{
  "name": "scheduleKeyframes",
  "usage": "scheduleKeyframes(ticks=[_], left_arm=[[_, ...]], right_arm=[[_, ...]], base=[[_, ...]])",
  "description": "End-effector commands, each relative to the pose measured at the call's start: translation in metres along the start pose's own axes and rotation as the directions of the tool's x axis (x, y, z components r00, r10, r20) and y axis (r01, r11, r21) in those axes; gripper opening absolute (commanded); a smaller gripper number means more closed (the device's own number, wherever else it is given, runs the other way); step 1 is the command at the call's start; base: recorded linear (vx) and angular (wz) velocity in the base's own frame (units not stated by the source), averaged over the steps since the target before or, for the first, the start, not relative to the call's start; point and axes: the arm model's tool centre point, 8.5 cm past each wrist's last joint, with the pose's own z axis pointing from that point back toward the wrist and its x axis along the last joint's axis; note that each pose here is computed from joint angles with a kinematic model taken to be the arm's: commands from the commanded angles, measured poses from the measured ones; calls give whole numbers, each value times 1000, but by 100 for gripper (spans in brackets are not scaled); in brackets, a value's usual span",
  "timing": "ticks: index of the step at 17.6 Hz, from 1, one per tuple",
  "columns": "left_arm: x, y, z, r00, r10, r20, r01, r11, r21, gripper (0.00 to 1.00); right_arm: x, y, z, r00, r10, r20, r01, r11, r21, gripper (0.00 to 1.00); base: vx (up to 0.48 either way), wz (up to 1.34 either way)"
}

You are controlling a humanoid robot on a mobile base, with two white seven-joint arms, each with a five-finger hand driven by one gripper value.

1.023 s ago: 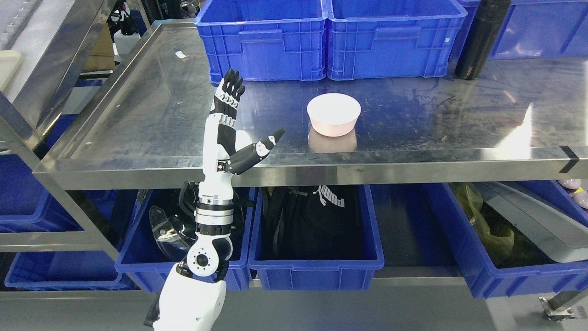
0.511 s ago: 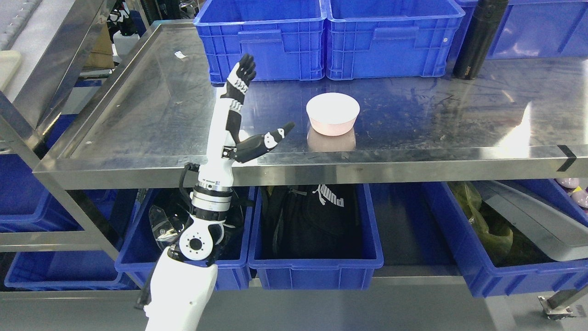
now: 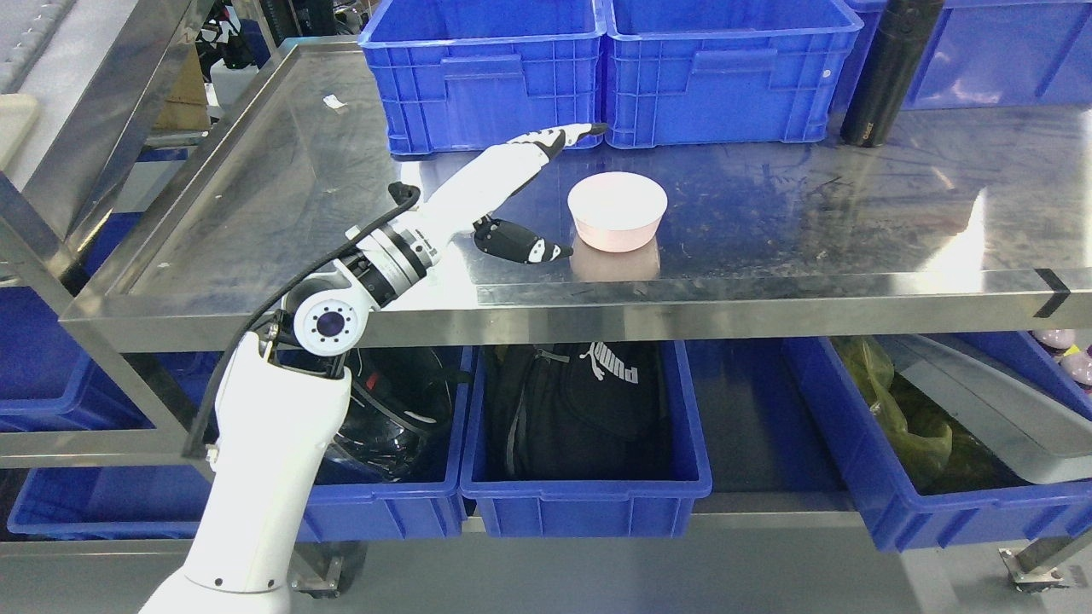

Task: Stack pink IKEA bowl on shelf middle layer
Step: 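Reach the left hand to the pink bowl and grip its rim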

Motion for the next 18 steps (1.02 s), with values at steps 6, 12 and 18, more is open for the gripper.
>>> scheduleKeyframes(ticks=[6,12,18], left_arm=[[72,12,-76,974,-225,-8,213,934,-285,93],[42,15,-70,868,-483,-119,331,739,-587,94],[-2,10,-64,835,-536,-123,325,661,-676,95]], right_arm=[[6,-11,-3,1000,1,18,-1,1000,-17,100],[6,-11,-3,1000,1,18,-1,1000,-17,100],[6,-11,-3,1000,1,18,-1,1000,-17,100]], base=[[0,0],[0,0],[0,0]])
